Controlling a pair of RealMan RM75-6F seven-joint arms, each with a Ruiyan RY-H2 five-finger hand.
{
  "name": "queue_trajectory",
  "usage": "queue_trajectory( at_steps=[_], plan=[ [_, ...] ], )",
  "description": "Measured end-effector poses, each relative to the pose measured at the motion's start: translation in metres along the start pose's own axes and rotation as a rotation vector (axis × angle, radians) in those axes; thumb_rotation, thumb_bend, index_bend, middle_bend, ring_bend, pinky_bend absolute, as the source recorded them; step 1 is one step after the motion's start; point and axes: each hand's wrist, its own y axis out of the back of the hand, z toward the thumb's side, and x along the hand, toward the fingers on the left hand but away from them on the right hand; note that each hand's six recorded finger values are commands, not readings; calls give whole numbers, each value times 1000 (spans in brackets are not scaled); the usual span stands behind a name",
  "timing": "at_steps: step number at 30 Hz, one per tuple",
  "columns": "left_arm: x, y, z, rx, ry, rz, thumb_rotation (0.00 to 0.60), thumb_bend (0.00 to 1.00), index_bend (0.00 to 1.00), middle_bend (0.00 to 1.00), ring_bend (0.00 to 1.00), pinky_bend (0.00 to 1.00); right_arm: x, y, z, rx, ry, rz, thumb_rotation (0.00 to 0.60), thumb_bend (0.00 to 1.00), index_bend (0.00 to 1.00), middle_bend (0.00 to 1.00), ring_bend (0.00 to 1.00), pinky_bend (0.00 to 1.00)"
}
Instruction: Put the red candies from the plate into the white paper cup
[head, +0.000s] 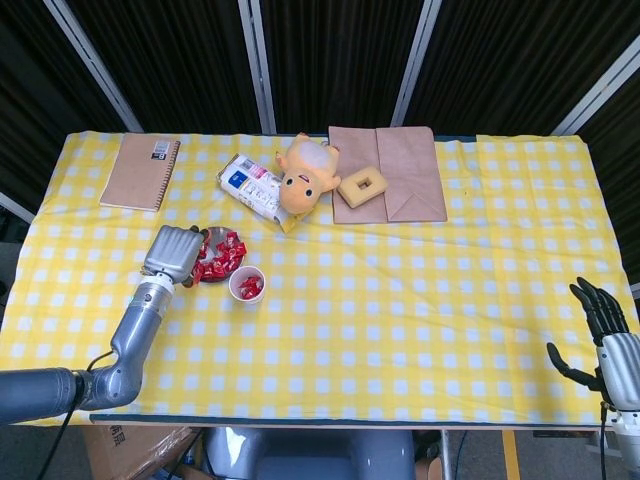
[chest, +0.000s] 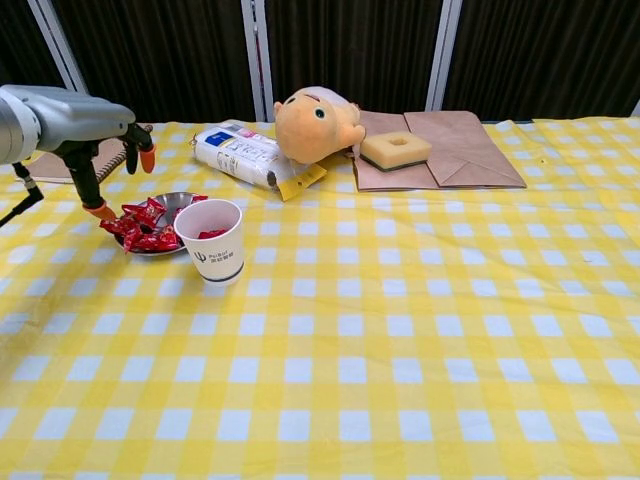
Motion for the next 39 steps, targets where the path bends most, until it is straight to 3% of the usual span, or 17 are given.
queue_trajectory(
  at_steps=[11, 39],
  plan=[
    [19, -29, -9, 16, 50, -80, 600, 168, 290, 268, 886, 919, 0, -1, 0, -3, -4, 2, 600, 424, 0, 0, 0, 0],
    [50, -35, 12, 25, 76, -80, 600, 168, 301, 260, 887, 919, -1, 1, 0, -18, -2, 2, 600, 424, 0, 0, 0, 0]
  ],
)
